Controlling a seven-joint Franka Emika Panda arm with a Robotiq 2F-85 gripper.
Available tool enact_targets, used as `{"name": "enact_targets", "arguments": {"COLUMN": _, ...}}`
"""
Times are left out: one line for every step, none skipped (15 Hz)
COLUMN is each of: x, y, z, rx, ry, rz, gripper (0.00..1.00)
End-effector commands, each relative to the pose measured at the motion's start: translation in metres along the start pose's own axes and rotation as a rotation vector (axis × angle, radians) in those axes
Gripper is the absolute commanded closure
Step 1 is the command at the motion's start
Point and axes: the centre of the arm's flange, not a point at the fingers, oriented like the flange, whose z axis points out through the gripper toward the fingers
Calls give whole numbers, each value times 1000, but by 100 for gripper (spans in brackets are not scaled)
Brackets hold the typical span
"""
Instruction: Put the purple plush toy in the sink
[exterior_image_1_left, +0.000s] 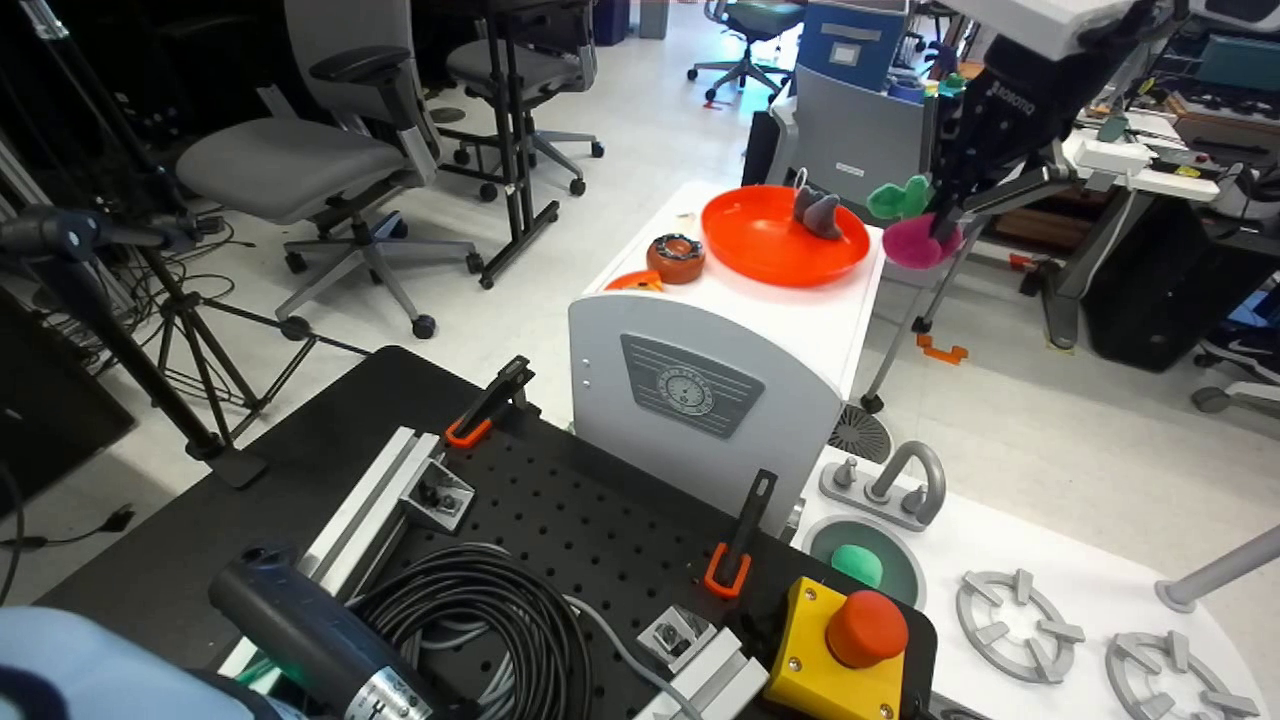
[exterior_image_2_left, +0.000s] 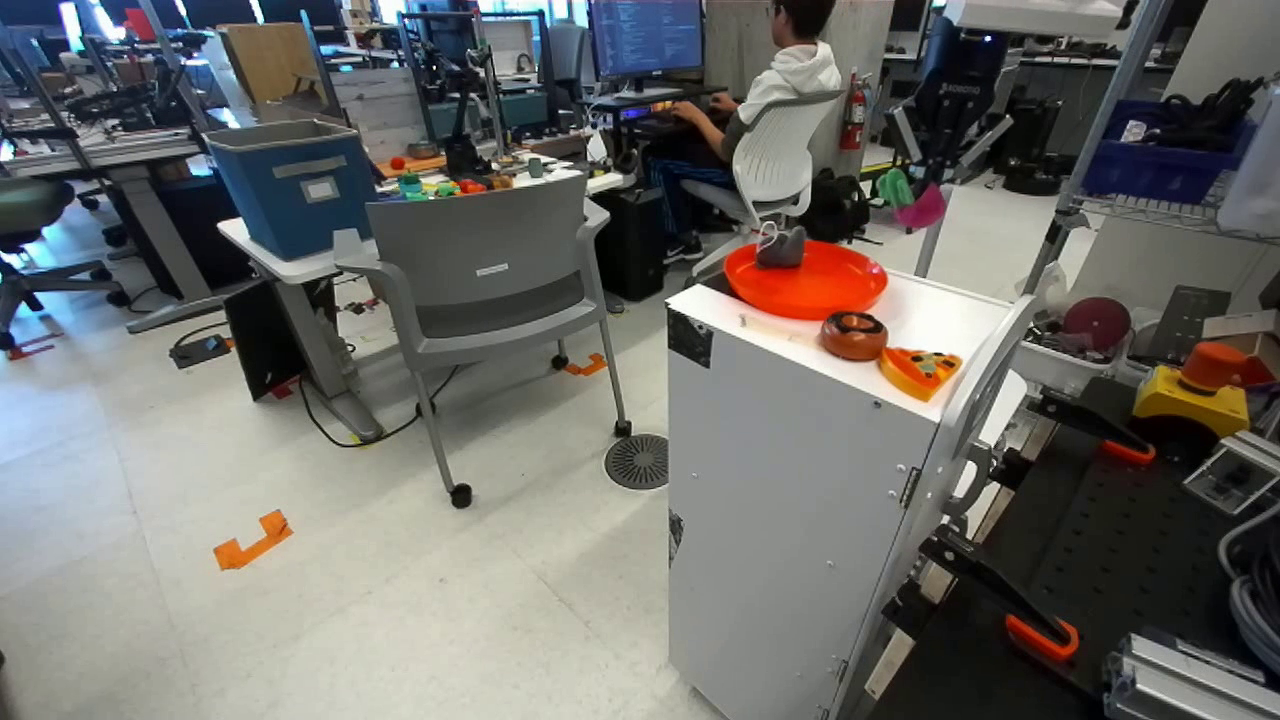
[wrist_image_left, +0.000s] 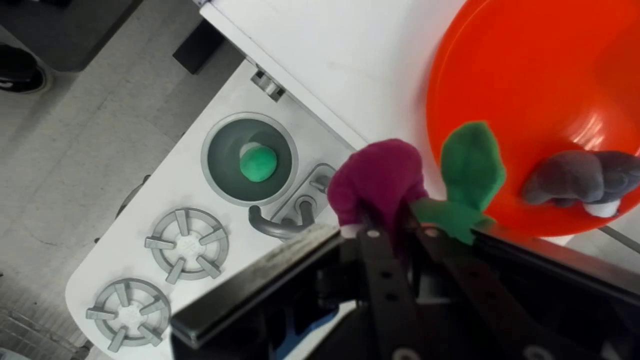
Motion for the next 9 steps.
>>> {"name": "enact_targets", "arguments": {"x": -1, "y": 16, "z": 2, "rx": -72, "ry": -44, "rz": 43, "gripper": 98}}
{"name": "enact_targets", "arguments": {"x": -1, "y": 20, "z": 4, "rx": -92, "ry": -53, "rz": 60, "gripper": 98}}
{"name": "enact_targets", "arguments": {"x": 0, "y": 24, "z": 5, "rx": -116, "ry": -59, "rz": 77, "gripper": 98}}
{"name": "enact_targets", "arguments": {"x": 1, "y": 28, "z": 7, "rx": -141, "ry": -63, "rz": 100, "gripper": 98}}
{"name": "enact_targets", "arguments": {"x": 2, "y": 32, "z": 7, "rx": -160, "ry": -65, "rz": 121, "gripper": 98}}
{"name": "enact_targets", "arguments": {"x": 3, "y": 35, "z": 8, "rx": -175, "ry": -65, "rz": 142, "gripper": 98}}
{"name": "enact_targets", "arguments": {"x": 4, "y": 40, "z": 9, "rx": -185, "ry": -63, "rz": 168, "gripper": 98}}
{"name": "enact_targets", "arguments": {"x": 5, "y": 43, "z": 9, "rx": -193, "ry": -63, "rz": 192, "gripper": 98}}
{"name": "enact_targets", "arguments": {"x": 6, "y": 48, "z": 9, "rx": -206, "ry": -51, "rz": 206, "gripper": 98}}
